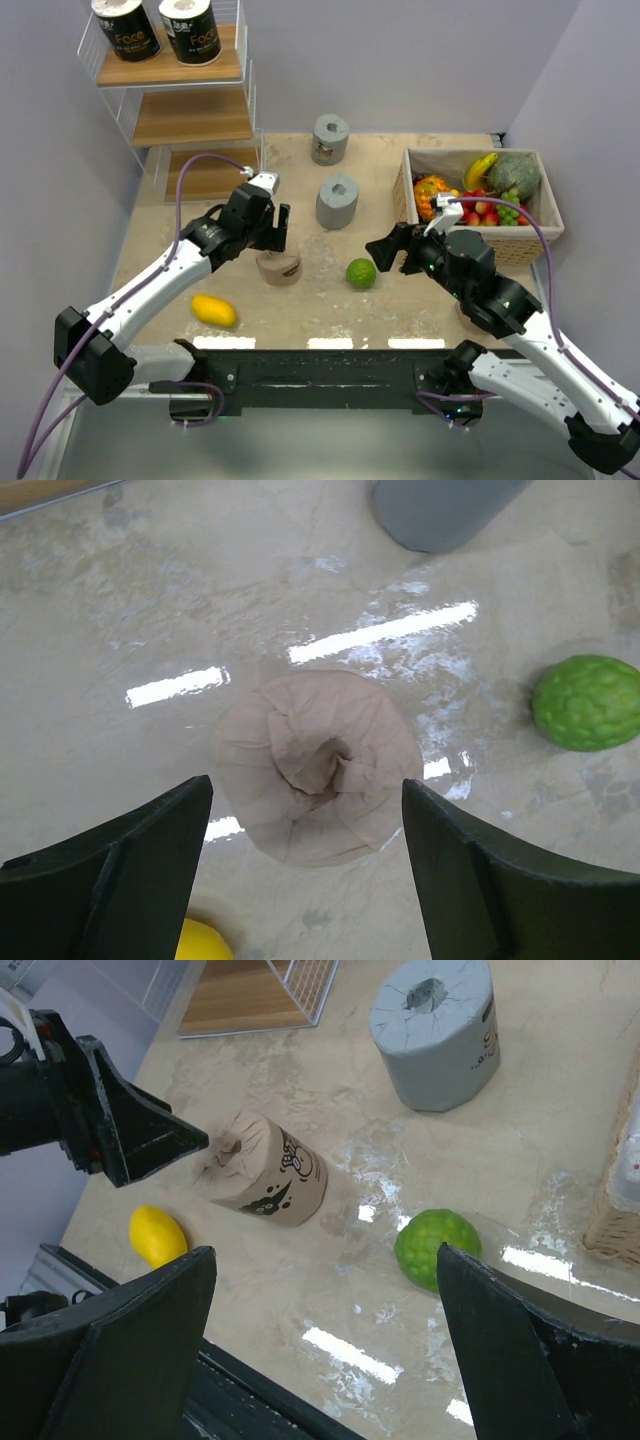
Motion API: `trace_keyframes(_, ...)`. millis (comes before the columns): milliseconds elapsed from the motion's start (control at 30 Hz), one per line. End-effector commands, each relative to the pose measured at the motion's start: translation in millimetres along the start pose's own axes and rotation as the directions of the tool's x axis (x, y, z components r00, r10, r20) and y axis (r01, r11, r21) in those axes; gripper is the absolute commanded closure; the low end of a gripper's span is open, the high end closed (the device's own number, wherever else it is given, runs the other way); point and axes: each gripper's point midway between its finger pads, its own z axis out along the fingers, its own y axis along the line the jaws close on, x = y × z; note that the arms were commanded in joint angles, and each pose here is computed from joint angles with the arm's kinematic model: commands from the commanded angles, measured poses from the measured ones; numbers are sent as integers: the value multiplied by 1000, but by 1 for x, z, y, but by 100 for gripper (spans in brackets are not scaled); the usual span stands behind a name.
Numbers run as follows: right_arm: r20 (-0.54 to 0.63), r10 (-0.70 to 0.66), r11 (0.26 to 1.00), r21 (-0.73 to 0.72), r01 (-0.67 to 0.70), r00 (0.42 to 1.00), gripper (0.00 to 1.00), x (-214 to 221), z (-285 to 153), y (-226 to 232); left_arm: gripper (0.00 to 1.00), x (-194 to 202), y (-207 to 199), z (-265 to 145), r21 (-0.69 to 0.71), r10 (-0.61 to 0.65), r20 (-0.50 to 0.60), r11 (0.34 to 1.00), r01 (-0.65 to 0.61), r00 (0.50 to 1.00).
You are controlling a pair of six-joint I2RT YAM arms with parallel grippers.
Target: Place and organize the paper towels onto the shelf
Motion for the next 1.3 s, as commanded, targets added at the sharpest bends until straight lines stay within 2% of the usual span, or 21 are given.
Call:
trace_keyframes(0, 35, 11, 998, -55, -9, 999, 5, -7, 1, 10, 20, -23, 20, -11, -56, -120, 69, 991, 124, 990)
trace_keyframes(67, 27, 14, 998, -62, -13, 1000, 5, -4, 2, 12, 22, -27, 8, -14, 26, -51, 104, 998, 48, 993)
trace_keyframes(100, 26, 15, 998, -66, -13, 1000, 5, -4, 3, 12, 22, -26, -10, -18, 135, -20, 104, 991, 5, 994)
trace_keyframes(133, 20, 15, 997, -71, -14, 1000, 5, -2, 3, 13, 22, -29, -19, -23, 180, 28, 146, 982, -54, 989)
trace_keyframes(267, 29, 17, 997, -76, -15, 999, 5, -3, 5, 14, 21, -25, -39, -21, 232, 102, 139, 964, -132, 985)
trace_keyframes(433, 47, 22, 996, -83, -18, 999, 5, -7, 2, 15, 20, -2, -46, 2, 188, 185, 40, 964, -189, 982)
trace_keyframes(667, 64, 16, 997, -80, -11, 998, 4, -9, -3, 13, 19, 12, -57, 17, 179, 239, 3, 955, -236, 971)
trace_keyframes(867, 72, 15, 996, -85, -9, 997, 4, -11, -4, 13, 20, 26, -50, 33, 116, 274, -54, 957, -266, 960)
trace_keyframes(1067, 76, 7, 996, -84, 0, 997, 4, -11, -4, 13, 25, 38, -40, 44, 57, 286, -95, 958, -282, 953)
trace_keyframes(1267, 76, 7, 996, -90, 0, 997, 4, -11, -4, 14, 39, 39, -44, 48, 70, 278, -90, 960, -272, 956)
